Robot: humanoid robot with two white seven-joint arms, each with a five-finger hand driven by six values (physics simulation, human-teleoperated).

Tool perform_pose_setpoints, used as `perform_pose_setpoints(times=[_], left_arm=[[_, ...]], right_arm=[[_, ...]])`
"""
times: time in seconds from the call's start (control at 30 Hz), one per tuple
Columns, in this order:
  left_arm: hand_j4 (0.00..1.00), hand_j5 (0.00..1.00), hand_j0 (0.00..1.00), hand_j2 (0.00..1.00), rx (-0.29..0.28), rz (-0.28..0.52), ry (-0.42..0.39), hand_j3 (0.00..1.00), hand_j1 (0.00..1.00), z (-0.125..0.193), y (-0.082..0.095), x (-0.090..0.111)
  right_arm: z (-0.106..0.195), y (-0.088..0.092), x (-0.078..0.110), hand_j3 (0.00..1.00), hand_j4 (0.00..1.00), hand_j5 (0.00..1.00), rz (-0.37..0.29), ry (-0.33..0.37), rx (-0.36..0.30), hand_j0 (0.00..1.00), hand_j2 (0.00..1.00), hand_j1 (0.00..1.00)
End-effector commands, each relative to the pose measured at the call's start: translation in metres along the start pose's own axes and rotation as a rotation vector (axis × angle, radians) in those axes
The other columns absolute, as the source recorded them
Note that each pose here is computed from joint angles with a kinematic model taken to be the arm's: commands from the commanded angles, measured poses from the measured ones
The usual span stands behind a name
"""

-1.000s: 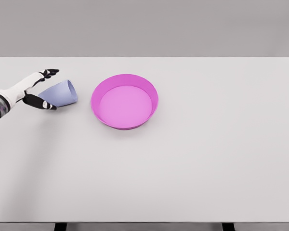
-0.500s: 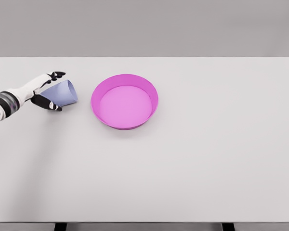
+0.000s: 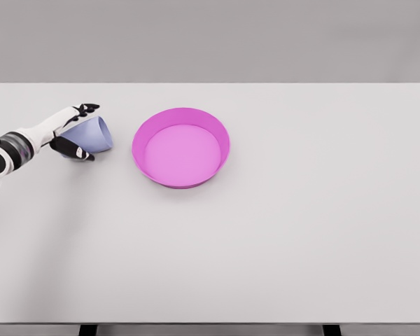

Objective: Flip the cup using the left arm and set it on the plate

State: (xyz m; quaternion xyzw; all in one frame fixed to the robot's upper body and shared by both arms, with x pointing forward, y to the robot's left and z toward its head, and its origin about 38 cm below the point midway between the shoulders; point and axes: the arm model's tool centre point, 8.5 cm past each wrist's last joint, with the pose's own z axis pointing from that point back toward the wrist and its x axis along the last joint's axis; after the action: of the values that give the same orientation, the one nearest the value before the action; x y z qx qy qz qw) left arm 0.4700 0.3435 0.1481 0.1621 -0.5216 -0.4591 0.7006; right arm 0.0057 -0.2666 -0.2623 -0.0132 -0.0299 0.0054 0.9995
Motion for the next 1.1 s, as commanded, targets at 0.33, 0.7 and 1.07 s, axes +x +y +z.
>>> perform_pose_setpoints(times=[0.33, 0.7, 1.07], left_arm=[[0.94, 0.94, 0.94, 0.94, -0.006, 0.004, -0.017, 0.94, 0.94, -0.006, -0.008, 0.008], [0.89, 0.89, 0.89, 0.89, -0.006, 0.015, -0.008, 0.89, 0.89, -0.010, -0.007, 0.007], [0.78, 0.78, 0.78, 0.78, -0.010, 0.026, -0.017, 0.78, 0.78, -0.013, -0.010, 0.008]], right_arm=[[0.000, 0.000, 0.001, 1.00, 1.00, 1.00, 0.000, -0.001, 0.000, 1.00, 1.00, 1.00], [0.000, 0.000, 0.000, 1.00, 1.00, 1.00, 0.000, -0.001, 0.000, 1.00, 1.00, 1.00], [0.000, 0.000, 0.000, 1.00, 1.00, 1.00, 0.000, -0.001, 0.000, 1.00, 1.00, 1.00]])
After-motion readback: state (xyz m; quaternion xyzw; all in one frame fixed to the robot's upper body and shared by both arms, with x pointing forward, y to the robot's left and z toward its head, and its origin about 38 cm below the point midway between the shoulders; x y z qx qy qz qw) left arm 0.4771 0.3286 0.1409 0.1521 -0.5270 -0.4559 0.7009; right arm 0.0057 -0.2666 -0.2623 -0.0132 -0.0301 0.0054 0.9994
